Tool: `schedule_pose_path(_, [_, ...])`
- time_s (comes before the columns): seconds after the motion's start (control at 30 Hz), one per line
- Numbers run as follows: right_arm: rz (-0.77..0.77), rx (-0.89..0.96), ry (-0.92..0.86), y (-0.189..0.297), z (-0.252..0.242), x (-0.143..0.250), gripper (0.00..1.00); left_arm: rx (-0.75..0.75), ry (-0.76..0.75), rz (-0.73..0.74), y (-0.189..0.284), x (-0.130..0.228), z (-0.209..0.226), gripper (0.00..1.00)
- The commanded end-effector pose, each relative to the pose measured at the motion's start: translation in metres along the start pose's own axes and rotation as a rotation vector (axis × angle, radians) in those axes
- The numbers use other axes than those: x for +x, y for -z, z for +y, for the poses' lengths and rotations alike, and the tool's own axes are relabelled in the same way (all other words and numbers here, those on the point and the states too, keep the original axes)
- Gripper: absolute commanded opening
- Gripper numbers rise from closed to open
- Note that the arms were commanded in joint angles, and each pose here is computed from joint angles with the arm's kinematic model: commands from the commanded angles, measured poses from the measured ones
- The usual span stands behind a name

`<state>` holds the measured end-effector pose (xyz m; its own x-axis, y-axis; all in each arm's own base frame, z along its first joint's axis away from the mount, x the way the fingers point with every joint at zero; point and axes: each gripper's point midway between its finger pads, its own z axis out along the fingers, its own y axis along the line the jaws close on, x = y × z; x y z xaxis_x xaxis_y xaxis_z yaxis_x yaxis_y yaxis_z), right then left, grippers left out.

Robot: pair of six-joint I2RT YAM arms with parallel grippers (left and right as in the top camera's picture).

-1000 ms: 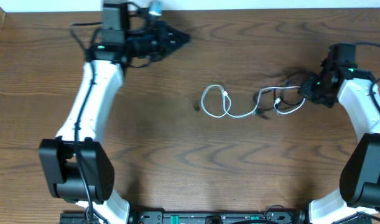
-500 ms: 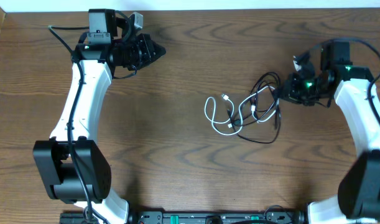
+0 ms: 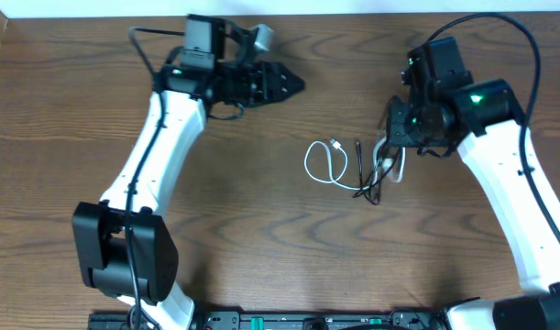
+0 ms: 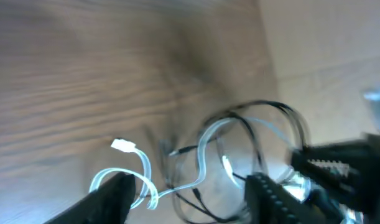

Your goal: Untangle cables

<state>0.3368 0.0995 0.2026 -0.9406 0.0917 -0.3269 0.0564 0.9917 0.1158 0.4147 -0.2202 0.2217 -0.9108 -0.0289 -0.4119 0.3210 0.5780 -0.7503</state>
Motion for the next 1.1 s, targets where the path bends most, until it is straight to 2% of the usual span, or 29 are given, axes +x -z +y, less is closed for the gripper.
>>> schedule_pose_path(0.0, [-0.014, 0.061, -0.035, -0.002, -0.010, -0.002, 0.01, 0.152, -0.089, 0.045, -0.005, 0.012, -0.049, 0.68])
schedule_pose_path(0.07, [-0.017, 0.055, -0.035, -0.002, -0.009, -0.003, 0.01, 0.169, -0.104, 0.069, -0.013, 0.019, -0.059, 0.71])
schedule_pose_path(0.2, [-0.014, 0.012, -0.041, -0.002, -0.003, -0.004, 0.01, 0.193, -0.117, 0.137, -0.035, 0.039, -0.071, 0.72])
schedule_pose_path(0.3, [-0.012, -0.019, -0.052, -0.002, 0.000, -0.006, 0.01, 0.199, -0.130, 0.190, -0.055, 0.055, -0.072, 0.70])
schedule_pose_path(0.47, [-0.011, -0.042, -0.074, -0.002, -0.004, -0.009, 0.01, 0.161, -0.090, 0.254, -0.090, 0.070, -0.047, 0.62])
schedule_pose_path(0.6, [-0.007, -0.057, -0.073, -0.002, -0.006, -0.010, 0.01, 0.180, -0.047, 0.285, -0.112, 0.077, -0.035, 0.61])
schedule_pose_path(0.7, [-0.009, -0.057, -0.076, -0.002, -0.007, -0.011, 0.01, 0.249, -0.030, 0.291, -0.122, 0.076, -0.043, 0.62])
schedule_pose_path(0.83, [-0.020, -0.060, -0.077, -0.002, -0.007, -0.014, 0.01, 0.269, -0.017, 0.269, -0.132, 0.070, -0.048, 0.66])
schedule_pose_path(1.07, [-0.022, -0.060, -0.079, -0.002, -0.007, -0.014, 0.01, 0.270, -0.013, 0.282, -0.147, 0.079, -0.060, 0.68])
